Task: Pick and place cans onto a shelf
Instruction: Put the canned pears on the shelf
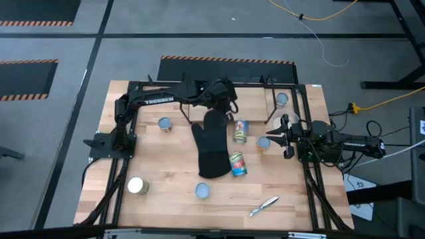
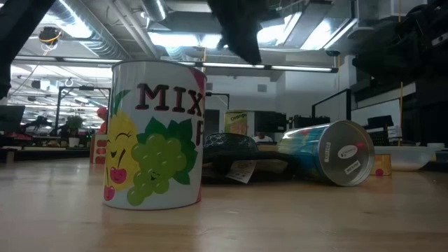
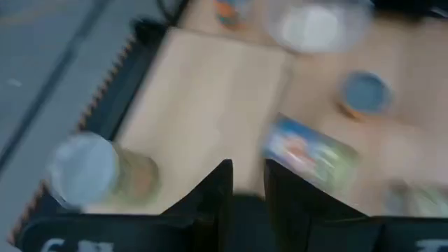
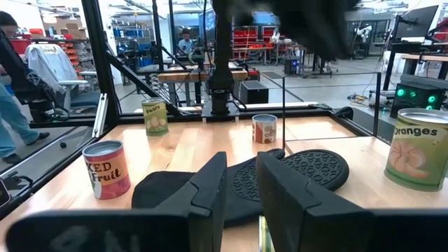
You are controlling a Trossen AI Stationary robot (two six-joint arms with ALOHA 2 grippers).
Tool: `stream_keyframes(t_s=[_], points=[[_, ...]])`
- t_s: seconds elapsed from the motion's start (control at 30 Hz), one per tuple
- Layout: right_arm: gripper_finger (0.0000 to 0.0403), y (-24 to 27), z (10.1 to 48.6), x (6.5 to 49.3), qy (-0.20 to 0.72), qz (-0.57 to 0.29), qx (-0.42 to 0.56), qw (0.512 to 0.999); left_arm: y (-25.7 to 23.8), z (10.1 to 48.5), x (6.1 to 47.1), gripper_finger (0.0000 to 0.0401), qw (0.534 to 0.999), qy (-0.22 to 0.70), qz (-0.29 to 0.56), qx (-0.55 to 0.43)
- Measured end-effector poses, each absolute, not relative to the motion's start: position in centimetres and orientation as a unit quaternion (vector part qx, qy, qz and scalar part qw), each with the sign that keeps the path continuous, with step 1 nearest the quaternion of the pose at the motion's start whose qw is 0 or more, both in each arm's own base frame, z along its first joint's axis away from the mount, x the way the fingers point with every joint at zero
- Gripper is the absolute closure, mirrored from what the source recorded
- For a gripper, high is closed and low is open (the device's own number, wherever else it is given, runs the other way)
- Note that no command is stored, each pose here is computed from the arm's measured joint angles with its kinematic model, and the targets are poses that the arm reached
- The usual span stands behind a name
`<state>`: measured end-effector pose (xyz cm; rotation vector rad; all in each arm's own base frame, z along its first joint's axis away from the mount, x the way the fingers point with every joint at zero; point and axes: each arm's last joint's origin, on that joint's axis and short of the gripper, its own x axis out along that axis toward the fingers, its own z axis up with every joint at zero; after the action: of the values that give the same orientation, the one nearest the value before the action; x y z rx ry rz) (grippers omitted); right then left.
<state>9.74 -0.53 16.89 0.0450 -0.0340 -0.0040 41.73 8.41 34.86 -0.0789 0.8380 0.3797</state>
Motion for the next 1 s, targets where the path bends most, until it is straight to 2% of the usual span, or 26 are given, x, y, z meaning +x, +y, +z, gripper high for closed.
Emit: stream_keyframes(t_s=[0.17, 0.33, 0.5, 0.6, 0.77, 0.87, 1.0], points=[[0.0319, -0.5, 16.9, 9.7, -0.017, -0.002, 0.022, 1.000, 3.8, 37.2, 40.4, 0.0327, 0.880, 0.449, 0.133, -0.086], [0.0319, -0.5, 16.9, 9.7, -0.017, -0.002, 0.022, 1.000, -1.2, 37.6, 39.5, 0.0327, 0.861, 0.492, 0.073, -0.106], [0.0319, -0.5, 16.9, 9.7, -0.017, -0.001, 0.022, 1.000, -6.2, 37.2, 38.4, 0.0327, 0.838, 0.529, 0.056, -0.125], [0.0319, -0.5, 16.9, 9.7, -0.017, -0.002, 0.022, 1.000, -9.0, 36.9, 37.3, 0.0327, 0.813, 0.554, 0.084, -0.159], [0.0319, -0.5, 16.9, 9.7, -0.017, -0.002, 0.021, 1.000, -12.8, 36.3, 34.4, 0.0327, 0.752, 0.593, 0.194, -0.214], [0.0319, -0.5, 16.9, 9.7, -0.017, -0.002, 0.021, 1.000, -15.2, 35.2, 33.8, 0.0327, 0.739, 0.593, 0.212, -0.240], [0.0319, -0.5, 16.9, 9.7, -0.017, -0.002, 0.021, 1.000, -17.3, 33.3, 32.3, 0.0327, 0.696, 0.615, 0.258, -0.266]])
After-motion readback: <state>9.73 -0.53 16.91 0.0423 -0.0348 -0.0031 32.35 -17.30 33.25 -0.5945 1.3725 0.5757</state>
